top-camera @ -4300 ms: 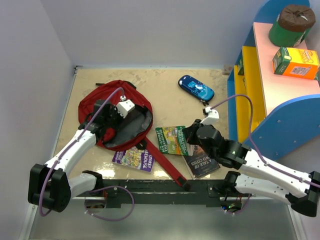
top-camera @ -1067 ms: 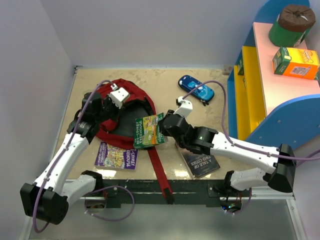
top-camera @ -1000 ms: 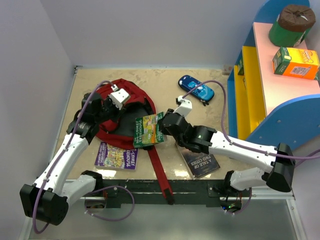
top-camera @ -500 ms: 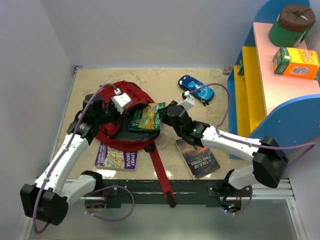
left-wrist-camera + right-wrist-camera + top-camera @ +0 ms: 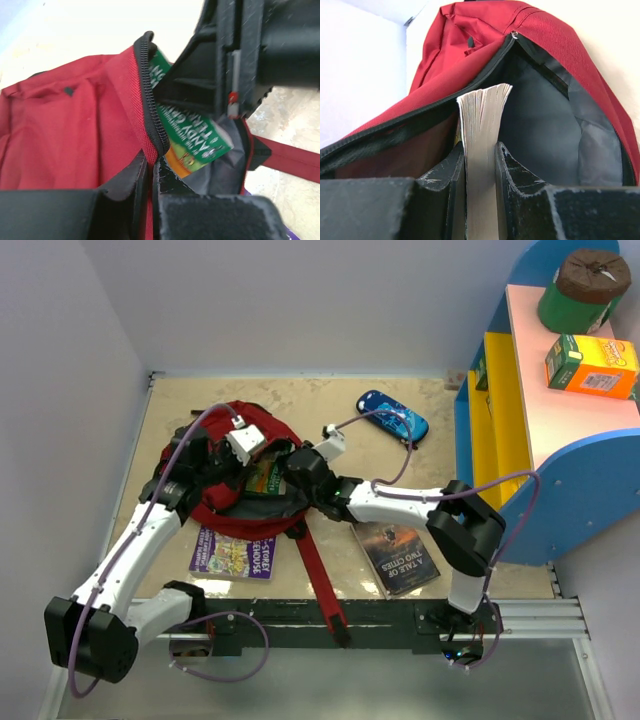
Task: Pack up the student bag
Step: Place the book in the student bag.
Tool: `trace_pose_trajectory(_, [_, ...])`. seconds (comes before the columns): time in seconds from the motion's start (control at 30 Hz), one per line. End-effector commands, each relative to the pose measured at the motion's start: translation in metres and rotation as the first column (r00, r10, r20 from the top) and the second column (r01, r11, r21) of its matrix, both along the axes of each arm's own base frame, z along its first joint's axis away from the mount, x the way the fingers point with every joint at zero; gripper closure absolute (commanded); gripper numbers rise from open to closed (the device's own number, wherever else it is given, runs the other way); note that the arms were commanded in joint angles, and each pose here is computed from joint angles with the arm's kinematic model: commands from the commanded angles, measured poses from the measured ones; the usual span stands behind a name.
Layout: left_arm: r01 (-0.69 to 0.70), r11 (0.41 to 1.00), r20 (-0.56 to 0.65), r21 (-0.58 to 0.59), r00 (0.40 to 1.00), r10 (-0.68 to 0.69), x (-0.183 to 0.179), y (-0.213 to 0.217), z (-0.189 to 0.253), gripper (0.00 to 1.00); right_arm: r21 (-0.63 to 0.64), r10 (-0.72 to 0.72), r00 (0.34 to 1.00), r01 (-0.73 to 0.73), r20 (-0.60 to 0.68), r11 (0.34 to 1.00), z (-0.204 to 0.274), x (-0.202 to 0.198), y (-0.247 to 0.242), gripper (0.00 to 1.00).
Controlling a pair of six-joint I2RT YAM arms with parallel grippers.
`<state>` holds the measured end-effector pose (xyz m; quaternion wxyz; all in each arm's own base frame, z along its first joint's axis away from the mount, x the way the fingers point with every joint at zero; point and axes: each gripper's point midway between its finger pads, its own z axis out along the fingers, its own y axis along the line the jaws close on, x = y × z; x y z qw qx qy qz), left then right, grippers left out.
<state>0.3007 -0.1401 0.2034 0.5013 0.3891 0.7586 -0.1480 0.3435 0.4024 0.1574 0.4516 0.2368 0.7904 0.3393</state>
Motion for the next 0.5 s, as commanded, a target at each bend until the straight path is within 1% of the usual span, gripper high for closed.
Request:
trace_pose_trajectory(0.0, [-0.026, 1.000, 0.066, -0.007, 0.997, 0.026, 0.022, 0.005, 0.007, 1.00, 0.100, 0.080, 0.974, -0.103, 0.212, 0.990, 0.081, 0.014, 0.043, 0.98])
trace_pose_trajectory(0.03, [-0.032, 0.999, 0.063, -0.014, 0.998, 0.033, 0.024, 0.008, 0.006, 1.00, 0.073, 0.105, 0.975, -0.121, 0.196, 0.990, 0.071, 0.014, 0.048, 0.78])
trace_pose_trajectory(0.07, [-0.061, 0.998, 0.065, -0.027, 0.996, 0.063, 0.031, 0.016, 0.007, 1.00, 0.021, 0.182, 0.969, -0.188, 0.165, 0.982, 0.054, 0.008, 0.055, 0.61])
trace_pose_trajectory(0.1, [-0.068, 0.997, 0.054, -0.037, 0.996, 0.070, 0.035, 0.018, 0.005, 1.00, -0.018, 0.214, 0.967, -0.214, 0.136, 0.977, 0.043, 0.005, 0.057, 0.46])
trace_pose_trajectory(0.13, [-0.074, 0.996, 0.047, -0.044, 0.996, 0.076, 0.038, 0.020, 0.005, 1.00, -0.056, 0.235, 0.966, -0.230, 0.105, 0.971, 0.034, 0.005, 0.060, 0.28])
trace_pose_trajectory(0.17, [-0.091, 0.995, 0.042, -0.045, 0.995, 0.093, 0.042, 0.026, 0.005, 1.00, -0.161, 0.257, 0.966, -0.249, 0.031, 0.955, 0.012, -0.002, 0.052, 0.24])
trace_pose_trajectory(0.23, [-0.100, 0.994, 0.042, -0.036, 0.994, 0.101, 0.045, 0.030, 0.002, 1.00, -0.266, 0.279, 0.960, -0.270, -0.003, 0.926, 0.000, -0.013, 0.042, 0.20])
trace_pose_trajectory(0.27, [-0.107, 0.994, 0.052, -0.030, 0.993, 0.108, 0.048, 0.033, 0.003, 1.00, -0.320, 0.304, 0.952, -0.279, 0.030, 0.905, 0.011, -0.027, 0.038, 0.18])
trace_pose_trajectory(0.3, [-0.109, 0.994, 0.057, -0.026, 0.992, 0.110, 0.048, 0.034, 0.002, 1.00, -0.356, 0.288, 0.956, -0.250, 0.056, 0.900, 0.018, -0.030, 0.027, 0.17])
trace_pose_trajectory(0.33, [-0.112, 0.994, 0.058, -0.021, 0.992, 0.113, 0.048, 0.035, 0.001, 1.00, -0.407, 0.297, 0.954, -0.256, 0.040, 0.877, 0.005, -0.040, 0.012, 0.15])
trace_pose_trajectory(0.37, [-0.114, 0.993, 0.060, -0.023, 0.992, 0.115, 0.048, 0.036, 0.001, 1.00, -0.405, 0.323, 0.940, -0.255, 0.107, 0.878, 0.031, -0.048, 0.007, 0.15])
trace_pose_trajectory(0.4, [-0.115, 0.993, 0.059, -0.024, 0.992, 0.116, 0.049, 0.035, 0.001, 1.00, -0.417, 0.326, 0.938, -0.250, 0.121, 0.874, 0.033, -0.052, 0.000, 0.15])
trace_pose_trajectory(0.43, [-0.117, 0.993, 0.058, -0.025, 0.991, 0.118, 0.049, 0.036, 0.000, 1.00, -0.448, 0.325, 0.939, -0.246, 0.108, 0.860, 0.020, -0.059, -0.013, 0.14])
trace_pose_trajectory(0.47, [-0.118, 0.993, 0.056, -0.027, 0.991, 0.119, 0.049, 0.036, 0.000, 1.00, -0.473, 0.341, 0.931, -0.243, 0.133, 0.847, 0.026, -0.062, -0.018, 0.13])
